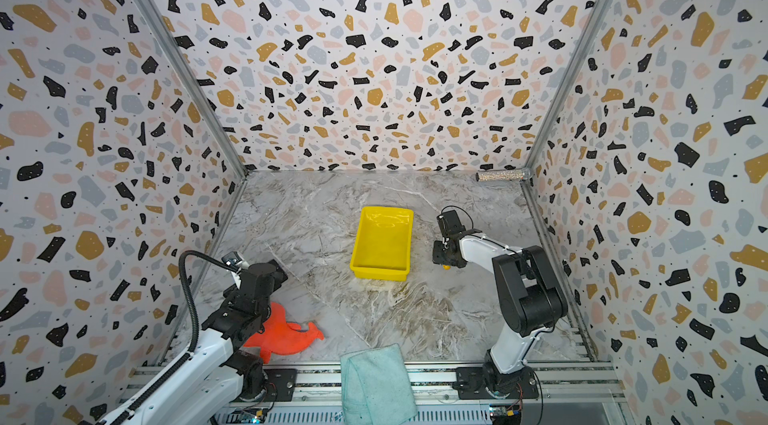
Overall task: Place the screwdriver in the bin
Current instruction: 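Lower the right gripper over the screwdriver handle and close on it, then lift the screwdriver with the right gripper and carry it over the bin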
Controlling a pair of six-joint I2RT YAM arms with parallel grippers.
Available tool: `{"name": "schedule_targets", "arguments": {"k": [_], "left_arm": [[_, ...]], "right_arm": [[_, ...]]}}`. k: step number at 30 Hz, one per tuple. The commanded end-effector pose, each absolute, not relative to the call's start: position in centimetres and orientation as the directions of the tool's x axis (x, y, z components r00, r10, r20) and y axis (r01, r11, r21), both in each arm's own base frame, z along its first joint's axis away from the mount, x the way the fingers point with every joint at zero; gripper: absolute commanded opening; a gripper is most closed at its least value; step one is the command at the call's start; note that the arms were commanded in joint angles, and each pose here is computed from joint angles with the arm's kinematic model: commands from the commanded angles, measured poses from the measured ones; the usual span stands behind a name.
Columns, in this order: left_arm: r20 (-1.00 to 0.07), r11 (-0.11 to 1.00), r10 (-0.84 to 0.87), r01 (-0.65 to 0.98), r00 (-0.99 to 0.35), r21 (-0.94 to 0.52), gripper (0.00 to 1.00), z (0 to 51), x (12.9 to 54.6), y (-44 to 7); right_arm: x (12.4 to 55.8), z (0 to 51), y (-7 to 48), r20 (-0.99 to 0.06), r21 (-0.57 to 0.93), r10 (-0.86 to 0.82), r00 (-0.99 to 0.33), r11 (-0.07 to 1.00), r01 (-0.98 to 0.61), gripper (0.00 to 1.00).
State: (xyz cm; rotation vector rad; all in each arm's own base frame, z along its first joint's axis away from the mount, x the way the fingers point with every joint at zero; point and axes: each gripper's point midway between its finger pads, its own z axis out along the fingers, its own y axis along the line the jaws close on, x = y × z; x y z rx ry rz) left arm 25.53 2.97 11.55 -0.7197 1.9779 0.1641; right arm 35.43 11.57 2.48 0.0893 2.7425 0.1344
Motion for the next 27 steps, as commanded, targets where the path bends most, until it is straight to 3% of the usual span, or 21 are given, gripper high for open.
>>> {"name": "schedule_targets", "arguments": {"k": [1, 4, 7, 17, 25, 27], "left_arm": [[-0.849, 0.815, -0.414, -0.550, -0.328, -0.185, 1.00, 11.5, 25.7, 3.1], [-0.848, 0.815, -0.414, -0.550, -0.330, -0.184, 1.00, 11.5, 25.7, 3.1], [-0.847, 0.815, -0.413, -0.550, -0.333, -0.181, 1.00, 11.4, 25.7, 3.1], [-0.847, 0.816, -0.414, -0.548, -0.334, -0.183, 1.00, 11.4, 25.8, 3.0], [-0.846, 0.817, -0.414, -0.546, -0.336, -0.184, 1.00, 11.4, 25.8, 3.0], [-0.846, 0.819, -0.413, -0.544, -0.338, -0.183, 1.00, 11.3, 25.8, 2.9]], "right_arm": [[34.6, 2.3, 11.4, -0.375, 0.082, 0.095, -0.922, 0.994, 0.069, 0.40], [34.3, 2.4, 11.9, -0.381, 0.100, 0.109, -0.918, 0.992, 0.077, 0.32], [34.3, 2.5, 12.4, -0.382, 0.122, 0.119, -0.917, 0.989, 0.078, 0.32], [34.8, 1.7, 12.3, -0.371, 0.110, 0.131, -0.919, 0.989, 0.096, 0.44], [33.7, 2.5, 11.5, -0.392, 0.109, 0.150, -0.908, 0.987, 0.116, 0.21], [33.6, 2.8, 11.5, -0.399, 0.114, 0.152, -0.904, 0.987, 0.115, 0.20]]}}
